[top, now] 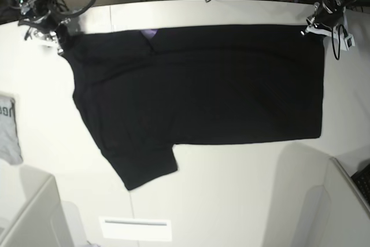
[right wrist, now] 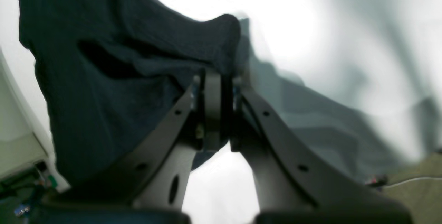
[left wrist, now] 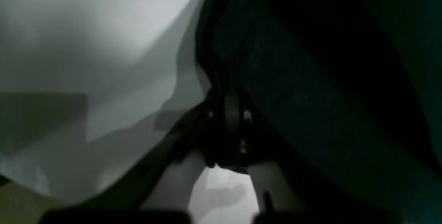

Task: Fold the T-shirt properly
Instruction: 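Drag the shirt by its shoulders with both grippers, then release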

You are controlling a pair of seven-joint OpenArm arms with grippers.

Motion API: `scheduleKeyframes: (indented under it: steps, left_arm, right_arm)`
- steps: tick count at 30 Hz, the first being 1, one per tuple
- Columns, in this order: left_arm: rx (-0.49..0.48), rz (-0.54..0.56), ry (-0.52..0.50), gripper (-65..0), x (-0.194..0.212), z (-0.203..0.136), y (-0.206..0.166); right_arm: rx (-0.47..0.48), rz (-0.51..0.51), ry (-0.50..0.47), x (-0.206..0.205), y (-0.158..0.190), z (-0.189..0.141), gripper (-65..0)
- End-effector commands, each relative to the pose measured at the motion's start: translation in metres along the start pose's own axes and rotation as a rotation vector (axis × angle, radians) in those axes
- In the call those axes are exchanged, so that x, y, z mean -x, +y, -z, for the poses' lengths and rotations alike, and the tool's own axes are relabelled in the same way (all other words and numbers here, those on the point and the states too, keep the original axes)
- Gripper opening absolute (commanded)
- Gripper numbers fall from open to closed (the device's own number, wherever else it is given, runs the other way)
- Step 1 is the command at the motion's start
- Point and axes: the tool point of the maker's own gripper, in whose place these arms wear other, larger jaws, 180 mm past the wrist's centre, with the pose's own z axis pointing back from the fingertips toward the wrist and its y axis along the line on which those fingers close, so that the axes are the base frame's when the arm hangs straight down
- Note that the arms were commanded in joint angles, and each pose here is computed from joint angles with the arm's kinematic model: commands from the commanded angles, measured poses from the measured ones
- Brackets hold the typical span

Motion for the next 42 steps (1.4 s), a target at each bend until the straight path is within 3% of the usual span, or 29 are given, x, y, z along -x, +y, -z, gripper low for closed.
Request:
scheduleKeyframes:
  steps: [1,16,20,33,34,37,38,40,42]
  left_arm:
    - [-0.007,0.026,-0.030,-65.0,-0.011,-0.006,0.003]
    - [-0.035,0.051,0.000,-65.0,0.002,-0.018,0.013]
    - [-0.043,0.068,0.048,-65.0,0.005,-0.020,0.017]
    - [-0.048,0.064,0.054,-65.0,0.006,-0.020,0.018]
    - [-0.053,0.062,0.048,-60.1,0.005,-0.021,0.020]
    - [-0.109,0.019,0.004,-33.7,-0.006,-0.032,0.041]
    - [-0.126,0.008,-0.010,-26.2,-0.010,-0.036,0.048]
    - [-0.156,-0.009,-0.038,-13.2,-0.017,-0.043,0.059]
    - [-0.179,-0.027,-0.078,-5.4,-0.029,-0.049,0.068]
  right_arm:
    - [-0.017,-0.017,-0.029,-0.006,0.004,-0.009,-65.0]
    - [0.037,-0.012,0.008,0.012,-0.022,-0.025,-65.0]
    - [0.049,-0.012,0.016,0.016,-0.027,-0.027,-65.0]
    - [0.051,-0.014,0.016,0.015,-0.028,-0.027,-65.0]
    - [0.050,-0.013,0.014,0.015,-0.028,-0.028,-65.0]
    - [0.051,-0.024,-0.004,0.011,-0.026,-0.031,-43.1]
    - [0.052,-0.031,-0.020,0.007,-0.025,-0.034,-39.2]
    - [0.066,-0.020,-0.061,-0.001,-0.029,-0.044,-38.1]
    - [0.067,-0.016,-0.118,-0.016,-0.027,-0.051,-38.1]
